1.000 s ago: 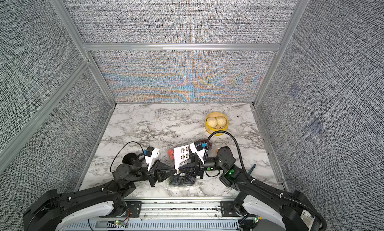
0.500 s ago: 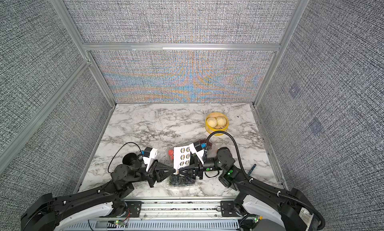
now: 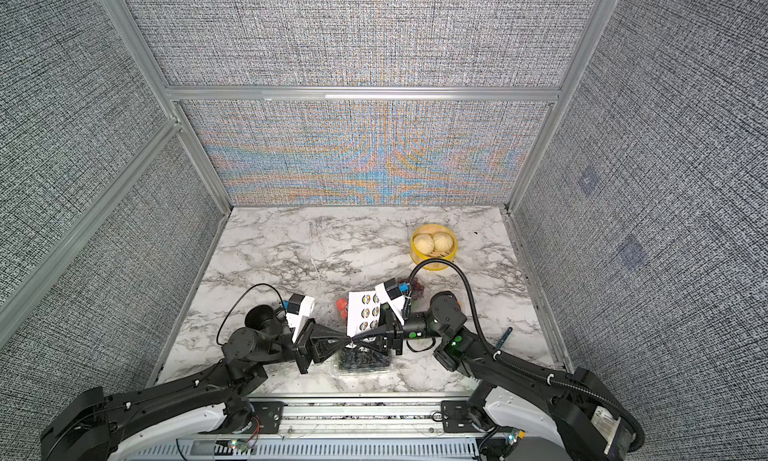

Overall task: Label fruit boxes
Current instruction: Adjust the label sticker.

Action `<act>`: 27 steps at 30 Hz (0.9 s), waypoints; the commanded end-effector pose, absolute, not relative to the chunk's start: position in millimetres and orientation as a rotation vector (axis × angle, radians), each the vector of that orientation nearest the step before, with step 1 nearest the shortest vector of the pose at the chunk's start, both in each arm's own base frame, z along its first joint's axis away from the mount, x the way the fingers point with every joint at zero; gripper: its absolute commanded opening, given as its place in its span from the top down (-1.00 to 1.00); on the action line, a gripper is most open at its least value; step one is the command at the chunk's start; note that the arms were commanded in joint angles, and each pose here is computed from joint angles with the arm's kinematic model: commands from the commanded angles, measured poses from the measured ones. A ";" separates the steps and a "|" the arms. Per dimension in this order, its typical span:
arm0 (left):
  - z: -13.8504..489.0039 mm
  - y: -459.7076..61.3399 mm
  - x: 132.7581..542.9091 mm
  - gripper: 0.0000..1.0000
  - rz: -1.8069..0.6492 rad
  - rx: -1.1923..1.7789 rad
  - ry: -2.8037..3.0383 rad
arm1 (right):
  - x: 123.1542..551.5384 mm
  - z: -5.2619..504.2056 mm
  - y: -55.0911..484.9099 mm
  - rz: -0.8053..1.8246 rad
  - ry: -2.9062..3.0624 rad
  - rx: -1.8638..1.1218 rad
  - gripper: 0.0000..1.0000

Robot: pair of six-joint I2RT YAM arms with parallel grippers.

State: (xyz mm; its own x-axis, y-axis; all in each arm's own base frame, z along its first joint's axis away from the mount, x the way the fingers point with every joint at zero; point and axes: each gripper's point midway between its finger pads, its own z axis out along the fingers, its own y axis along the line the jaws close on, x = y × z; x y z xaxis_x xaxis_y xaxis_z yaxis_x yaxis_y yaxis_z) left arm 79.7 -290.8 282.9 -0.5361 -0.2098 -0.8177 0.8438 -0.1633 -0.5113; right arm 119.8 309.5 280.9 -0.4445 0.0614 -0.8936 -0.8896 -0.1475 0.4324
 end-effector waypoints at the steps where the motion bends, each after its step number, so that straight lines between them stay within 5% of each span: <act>1: 283.4 -290.9 78.2 1.00 -1.793 0.782 1.335 | 121.9 290.5 312.3 1.683 1.350 -0.977 -0.15; 11: 279.5 -290.8 78.9 1.00 -1.781 0.784 1.352 | 116.0 290.0 311.6 1.700 1.331 -0.987 -0.03; 18: 281.1 -285.7 79.3 1.00 -1.746 0.778 1.358 | 114.1 287.5 300.5 1.609 1.346 -0.980 0.66; 27: 279.1 -286.3 86.8 1.00 -1.710 0.745 1.379 | 108.7 288.5 302.6 1.624 1.348 -1.034 1.00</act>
State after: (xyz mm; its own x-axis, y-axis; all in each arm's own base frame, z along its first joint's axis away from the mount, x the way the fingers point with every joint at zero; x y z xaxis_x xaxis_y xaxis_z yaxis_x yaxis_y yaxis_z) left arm 82.0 -287.0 276.9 -0.5263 -0.2010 -0.8262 0.8503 -0.1146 -0.5137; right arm 111.8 302.0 286.3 -0.3926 0.0747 -0.9167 -0.9155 -0.1265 0.3818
